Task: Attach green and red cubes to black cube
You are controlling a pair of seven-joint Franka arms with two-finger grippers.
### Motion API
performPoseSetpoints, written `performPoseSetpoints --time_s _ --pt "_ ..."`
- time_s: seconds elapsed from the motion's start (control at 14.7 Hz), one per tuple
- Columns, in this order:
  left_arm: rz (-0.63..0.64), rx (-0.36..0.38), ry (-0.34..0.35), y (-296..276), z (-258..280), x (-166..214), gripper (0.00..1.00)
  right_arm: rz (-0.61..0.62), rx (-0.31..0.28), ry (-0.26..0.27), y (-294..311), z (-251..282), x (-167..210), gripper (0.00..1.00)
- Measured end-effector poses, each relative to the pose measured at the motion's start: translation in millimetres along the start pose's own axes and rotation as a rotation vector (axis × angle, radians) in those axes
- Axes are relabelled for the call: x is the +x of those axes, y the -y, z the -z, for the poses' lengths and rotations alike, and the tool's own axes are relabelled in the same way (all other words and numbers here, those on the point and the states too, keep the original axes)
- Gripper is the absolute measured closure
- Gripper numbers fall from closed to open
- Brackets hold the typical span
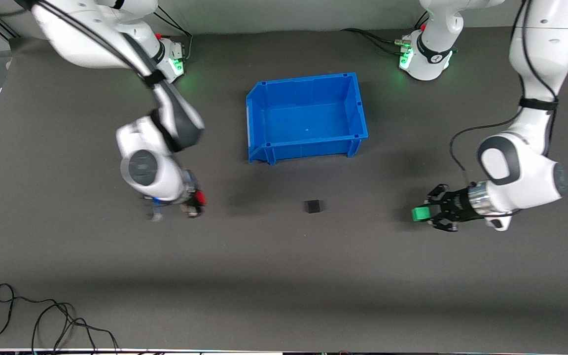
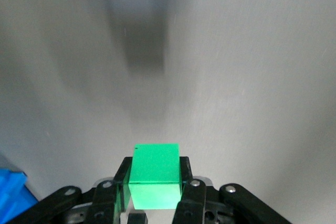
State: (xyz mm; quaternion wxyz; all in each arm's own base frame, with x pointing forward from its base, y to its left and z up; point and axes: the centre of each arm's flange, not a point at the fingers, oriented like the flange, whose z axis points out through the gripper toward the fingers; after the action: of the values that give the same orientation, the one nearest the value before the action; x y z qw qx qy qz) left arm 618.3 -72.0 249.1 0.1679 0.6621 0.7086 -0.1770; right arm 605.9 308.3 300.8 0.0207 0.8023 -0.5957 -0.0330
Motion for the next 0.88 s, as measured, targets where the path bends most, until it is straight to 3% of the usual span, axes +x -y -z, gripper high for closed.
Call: performPoseSetpoints --time_s 0.48,0.88 --pt "0.011 -0.037 -0.010 25 -93 -111 0.63 -0.057 0.037 0.070 66 -85 -110 0.61" --pt "0.024 -0.010 -0.019 52 -151 -157 0.63 -0.106 0.086 0.109 62 -109 -182 0.61"
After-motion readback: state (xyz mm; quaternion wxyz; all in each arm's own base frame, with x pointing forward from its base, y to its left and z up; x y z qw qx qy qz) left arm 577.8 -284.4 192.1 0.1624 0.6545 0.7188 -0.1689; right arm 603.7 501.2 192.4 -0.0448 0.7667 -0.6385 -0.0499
